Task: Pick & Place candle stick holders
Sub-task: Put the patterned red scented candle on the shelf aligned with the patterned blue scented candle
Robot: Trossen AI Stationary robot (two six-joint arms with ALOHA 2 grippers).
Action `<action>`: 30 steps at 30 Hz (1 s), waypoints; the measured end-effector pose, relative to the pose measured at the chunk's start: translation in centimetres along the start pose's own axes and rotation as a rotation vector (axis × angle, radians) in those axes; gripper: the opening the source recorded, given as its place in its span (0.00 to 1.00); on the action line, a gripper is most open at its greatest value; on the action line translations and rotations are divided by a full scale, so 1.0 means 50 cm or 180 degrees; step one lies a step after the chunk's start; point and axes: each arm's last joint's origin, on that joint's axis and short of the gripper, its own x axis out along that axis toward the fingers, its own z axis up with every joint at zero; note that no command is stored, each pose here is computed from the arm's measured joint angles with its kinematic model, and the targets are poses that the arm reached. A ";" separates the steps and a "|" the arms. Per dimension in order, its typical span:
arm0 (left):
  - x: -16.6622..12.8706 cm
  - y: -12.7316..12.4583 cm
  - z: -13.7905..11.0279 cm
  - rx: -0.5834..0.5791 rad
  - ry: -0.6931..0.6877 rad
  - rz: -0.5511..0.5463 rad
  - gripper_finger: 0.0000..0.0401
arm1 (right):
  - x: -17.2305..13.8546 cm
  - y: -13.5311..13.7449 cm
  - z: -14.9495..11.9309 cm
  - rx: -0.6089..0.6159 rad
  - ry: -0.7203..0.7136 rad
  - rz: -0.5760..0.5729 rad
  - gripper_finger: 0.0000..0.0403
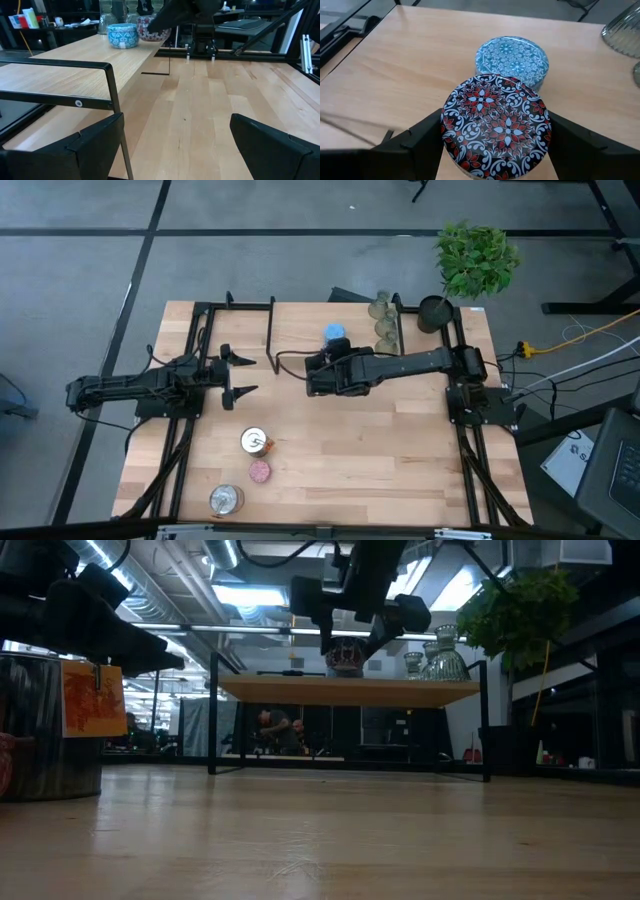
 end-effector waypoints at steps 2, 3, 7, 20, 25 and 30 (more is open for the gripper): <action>0.000 0.000 0.000 0.0000 0.0000 0.0001 0.91 | 0.002 -0.001 0.002 -0.0001 -0.0017 -0.0013 0.71; 0.000 0.000 0.000 0.0000 0.0000 -0.0001 0.91 | 0.002 -0.001 0.001 -0.0007 -0.0017 -0.0017 0.71; 0.000 0.000 0.000 0.0000 0.0000 0.0000 0.91 | 0.005 -0.006 0.003 -0.0044 -0.0006 -0.0070 0.72; 0.000 0.000 0.000 0.0000 0.0001 -0.0001 0.91 | 0.036 -0.014 0.017 0.0039 -0.0063 -0.0236 0.77; 0.000 0.000 0.000 0.0000 0.0000 -0.0001 0.91 | 0.050 -0.017 0.024 0.0094 0.0102 -0.0250 0.77; 0.000 0.000 0.000 0.0000 0.0000 -0.0002 0.91 | 0.060 -0.020 0.030 0.0138 0.0181 -0.0264 0.77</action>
